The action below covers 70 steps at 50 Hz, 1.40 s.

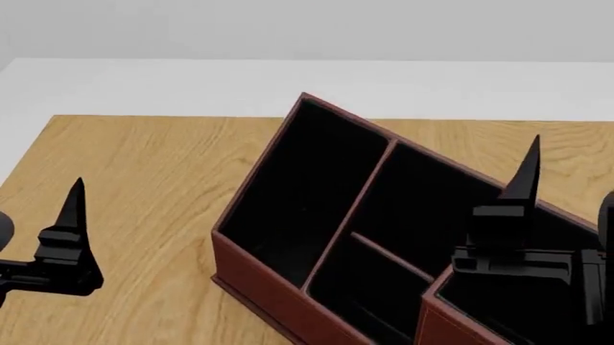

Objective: Pick up the book and place it in the front compartment of the caddy.

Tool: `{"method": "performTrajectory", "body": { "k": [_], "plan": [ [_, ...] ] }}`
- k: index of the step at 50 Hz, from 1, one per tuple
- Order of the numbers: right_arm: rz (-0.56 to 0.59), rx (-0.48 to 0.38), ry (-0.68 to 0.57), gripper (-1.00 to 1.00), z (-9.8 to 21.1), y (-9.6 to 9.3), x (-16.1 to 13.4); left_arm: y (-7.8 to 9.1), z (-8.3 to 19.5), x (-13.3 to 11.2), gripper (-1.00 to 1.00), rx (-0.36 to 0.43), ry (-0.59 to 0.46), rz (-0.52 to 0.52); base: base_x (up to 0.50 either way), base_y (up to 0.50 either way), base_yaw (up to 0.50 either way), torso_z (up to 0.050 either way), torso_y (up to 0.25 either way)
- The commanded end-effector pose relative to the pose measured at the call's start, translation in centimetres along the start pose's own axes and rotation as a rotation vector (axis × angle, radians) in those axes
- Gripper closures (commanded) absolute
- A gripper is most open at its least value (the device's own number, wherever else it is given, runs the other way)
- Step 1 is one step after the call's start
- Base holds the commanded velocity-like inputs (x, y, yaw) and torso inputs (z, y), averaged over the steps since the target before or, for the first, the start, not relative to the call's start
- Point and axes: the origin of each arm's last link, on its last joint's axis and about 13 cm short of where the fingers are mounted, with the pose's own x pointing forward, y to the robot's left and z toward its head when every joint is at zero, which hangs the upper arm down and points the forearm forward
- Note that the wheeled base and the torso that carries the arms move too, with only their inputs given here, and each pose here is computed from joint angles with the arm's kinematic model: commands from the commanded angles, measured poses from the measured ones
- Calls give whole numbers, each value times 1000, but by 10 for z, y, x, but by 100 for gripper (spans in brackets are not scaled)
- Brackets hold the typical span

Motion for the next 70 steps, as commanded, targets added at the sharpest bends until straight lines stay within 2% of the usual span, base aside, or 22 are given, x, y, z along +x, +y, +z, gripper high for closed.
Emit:
{"method": "performTrajectory", "body": {
  "k": [1,5,9,13,25,27,29,35,39,48,52,61,70],
  "plan": [
    [10,-4,11,-100,-1,-2,-4,0,-1,0,-100,-1,2,1,0,0,0,0,0],
    [8,-8,11,-100,2,-5,-9,0,-2,0,-100,-3,3,-1,0,0,0,0,0],
    [27,-59,42,-100,4,-9,-16,-1,-3,0,-100,-1,6,-4,0,0,0,0,0],
    [28,-47,46,-100,14,-17,-26,-3,-5,1,-100,-6,11,-10,0,0,0,0,0],
    [143,-166,135,-100,24,-32,-48,-7,-6,0,-100,-26,23,-34,0,0,0,0,0],
    [160,-152,145,-100,27,-33,-51,-6,-6,0,-100,-25,23,-36,0,0,0,0,0],
    [170,-186,165,-100,29,-36,-53,-6,-6,0,-100,-24,23,-36,0,0,0,0,0],
    [191,-164,192,-100,37,-42,-59,-7,-5,1,-100,-24,19,-39,0,0,0,0,0],
    [216,-204,232,-100,42,-46,-65,-7,-5,1,-100,-22,18,-39,0,0,0,0,0],
    [283,-220,290,-100,59,-43,-62,-4,-6,3,-100,-15,17,-22,0,0,0,0,0],
    [326,-262,330,-100,64,-46,-64,-4,-6,3,-100,-14,16,-18,0,0,0,0,0],
    [407,-323,401,-100,70,-47,-66,-6,-5,4,-100,-15,16,-27,0,0,0,0,0],
    [477,-342,455,-100,72,-47,-72,-4,-6,3,-100,-11,17,-20,0,0,0,0,0]
  ]
}}
